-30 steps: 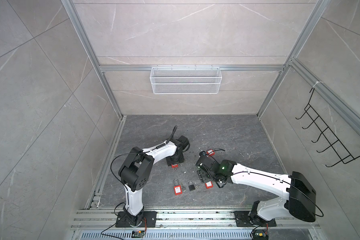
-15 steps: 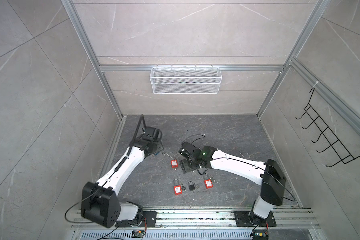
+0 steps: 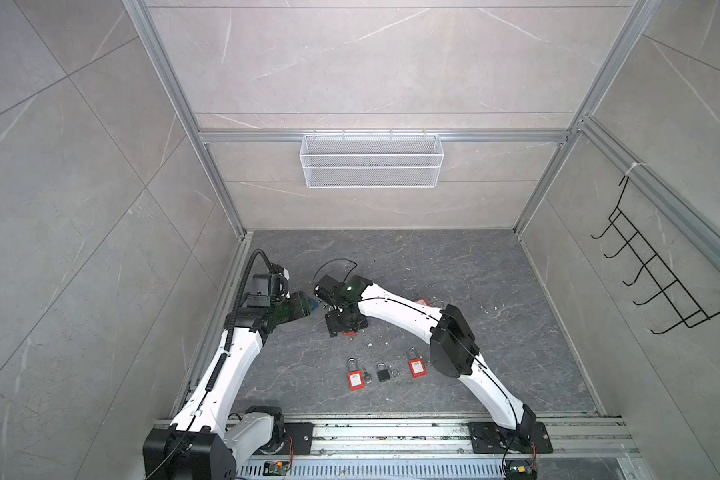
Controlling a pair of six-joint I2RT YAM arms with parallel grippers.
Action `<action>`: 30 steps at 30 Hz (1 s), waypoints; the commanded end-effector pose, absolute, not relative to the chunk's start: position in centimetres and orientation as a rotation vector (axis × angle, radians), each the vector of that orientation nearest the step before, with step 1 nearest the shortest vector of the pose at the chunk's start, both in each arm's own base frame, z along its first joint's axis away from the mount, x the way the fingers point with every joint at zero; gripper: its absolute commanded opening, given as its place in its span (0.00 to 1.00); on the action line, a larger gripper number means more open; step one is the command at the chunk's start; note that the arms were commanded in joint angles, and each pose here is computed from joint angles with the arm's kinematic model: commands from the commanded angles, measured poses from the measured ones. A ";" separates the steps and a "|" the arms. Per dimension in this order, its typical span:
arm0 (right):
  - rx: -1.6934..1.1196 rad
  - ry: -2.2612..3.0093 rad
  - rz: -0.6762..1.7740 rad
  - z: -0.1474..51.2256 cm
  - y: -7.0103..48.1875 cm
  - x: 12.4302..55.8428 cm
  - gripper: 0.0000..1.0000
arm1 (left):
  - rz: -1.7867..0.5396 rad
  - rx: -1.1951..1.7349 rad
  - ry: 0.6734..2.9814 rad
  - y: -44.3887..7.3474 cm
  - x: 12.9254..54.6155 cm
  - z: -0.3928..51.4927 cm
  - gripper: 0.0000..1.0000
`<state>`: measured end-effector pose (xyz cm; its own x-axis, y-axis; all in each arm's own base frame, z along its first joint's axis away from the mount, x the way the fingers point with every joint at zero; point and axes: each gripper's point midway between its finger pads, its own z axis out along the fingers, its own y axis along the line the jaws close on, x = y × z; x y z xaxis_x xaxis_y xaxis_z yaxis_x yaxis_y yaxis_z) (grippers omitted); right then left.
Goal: Lock with the key
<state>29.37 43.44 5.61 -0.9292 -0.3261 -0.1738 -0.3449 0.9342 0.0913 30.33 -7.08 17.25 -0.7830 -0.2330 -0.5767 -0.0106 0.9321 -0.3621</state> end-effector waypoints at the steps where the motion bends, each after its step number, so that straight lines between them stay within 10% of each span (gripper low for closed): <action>1: -0.430 2.997 0.047 5.0 40.9 30.3 0.70 | -0.492 -0.068 2.350 -7.8 31.0 19.1 0.63; 30: -0.600 3.018 0.015 3.6 41.3 30.9 0.40 | -0.451 -0.020 2.385 -7.6 31.0 18.4 0.63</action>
